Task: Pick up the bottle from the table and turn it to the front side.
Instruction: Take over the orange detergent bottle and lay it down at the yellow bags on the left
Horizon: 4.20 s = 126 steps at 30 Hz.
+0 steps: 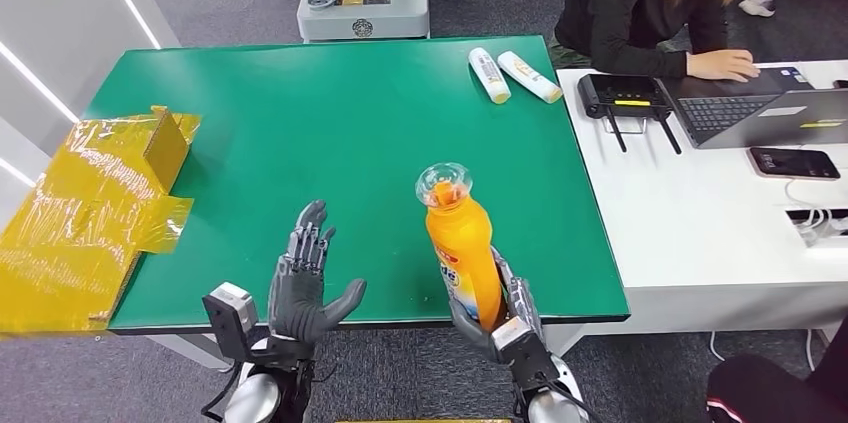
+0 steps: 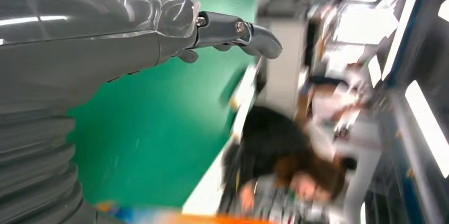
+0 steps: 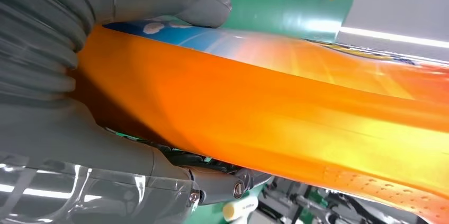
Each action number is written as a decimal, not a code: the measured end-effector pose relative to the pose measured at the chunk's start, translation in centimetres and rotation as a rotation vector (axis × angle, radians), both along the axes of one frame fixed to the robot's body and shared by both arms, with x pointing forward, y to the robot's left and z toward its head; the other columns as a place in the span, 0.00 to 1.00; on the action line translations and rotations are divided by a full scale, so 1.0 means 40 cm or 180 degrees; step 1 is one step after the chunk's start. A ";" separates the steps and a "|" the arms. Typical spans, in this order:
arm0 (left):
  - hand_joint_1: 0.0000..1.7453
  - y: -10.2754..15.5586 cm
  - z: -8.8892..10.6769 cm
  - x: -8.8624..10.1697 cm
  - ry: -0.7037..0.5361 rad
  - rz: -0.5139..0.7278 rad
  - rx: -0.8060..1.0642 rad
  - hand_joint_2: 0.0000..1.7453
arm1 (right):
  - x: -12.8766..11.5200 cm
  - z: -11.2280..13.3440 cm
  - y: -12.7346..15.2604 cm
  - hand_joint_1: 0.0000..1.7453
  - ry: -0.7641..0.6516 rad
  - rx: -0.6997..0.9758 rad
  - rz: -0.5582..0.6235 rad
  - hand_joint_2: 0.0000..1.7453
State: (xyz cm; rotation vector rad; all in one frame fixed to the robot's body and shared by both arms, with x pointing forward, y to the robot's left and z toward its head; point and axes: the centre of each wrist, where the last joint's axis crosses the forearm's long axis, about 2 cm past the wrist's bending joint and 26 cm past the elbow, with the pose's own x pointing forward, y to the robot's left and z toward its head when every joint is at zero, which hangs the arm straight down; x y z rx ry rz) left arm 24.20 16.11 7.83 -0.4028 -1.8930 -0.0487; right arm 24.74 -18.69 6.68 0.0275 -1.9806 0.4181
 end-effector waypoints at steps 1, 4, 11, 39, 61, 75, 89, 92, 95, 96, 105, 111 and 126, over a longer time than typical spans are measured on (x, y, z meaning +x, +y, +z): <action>0.00 -0.003 0.005 0.006 0.0042 -0.0097 -0.0048 1.00 | 0.002 0.002 0.000 1.00 -0.0013 0.0012 -0.0014 1.00; 0.00 -0.011 0.019 0.020 0.0072 -0.0221 -0.0116 1.00 | 0.006 0.006 -0.001 1.00 -0.0027 0.0043 -0.0042 1.00; 0.00 -0.037 0.046 0.050 0.0283 -0.0834 -0.0144 1.00 | 0.035 0.014 0.004 1.00 -0.0026 -0.0051 -0.0010 1.00; 0.00 -0.135 0.077 0.198 -0.0098 -0.0686 0.0995 1.00 | 0.155 -0.011 0.046 1.00 0.0180 -0.0342 0.0027 1.00; 0.00 -0.119 0.049 0.267 0.0280 -0.0740 0.1323 1.00 | 0.157 -0.045 0.066 1.00 0.0371 -0.0485 0.0015 1.00; 1.00 -0.153 0.077 0.282 0.1215 -0.1374 0.0234 1.00 | 0.158 -0.051 0.061 1.00 0.0311 -0.0650 -0.0157 1.00; 1.00 -0.176 0.087 0.280 0.1502 -0.1385 -0.0214 1.00 | 0.150 -0.058 0.059 0.50 0.0306 -0.0686 -0.0277 1.00; 1.00 -0.192 0.092 0.275 0.1405 -0.1330 -0.0142 1.00 | 0.151 -0.057 0.057 0.00 0.0314 -0.0660 -0.0285 1.00; 1.00 -0.208 0.101 0.272 0.1201 -0.1241 -0.0023 1.00 | 0.152 -0.054 0.057 0.00 0.0308 -0.0577 -0.0295 1.00; 1.00 -0.213 0.105 0.271 0.1093 -0.1193 0.0040 1.00 | 0.153 -0.051 0.057 0.00 0.0297 -0.0542 -0.0293 1.00; 1.00 -0.161 0.228 0.346 -0.0469 -0.0428 0.0924 1.00 | 0.104 -0.031 0.079 0.00 0.0212 -0.0243 -0.0153 1.00; 1.00 -0.113 0.282 0.384 -0.1082 -0.0103 0.1423 1.00 | 0.092 -0.006 0.091 0.00 0.0060 -0.0139 -0.0044 1.00; 1.00 0.109 0.308 0.513 -0.1458 0.1523 0.4742 1.00 | 0.062 0.072 0.111 0.00 -0.0340 0.0069 0.0092 1.00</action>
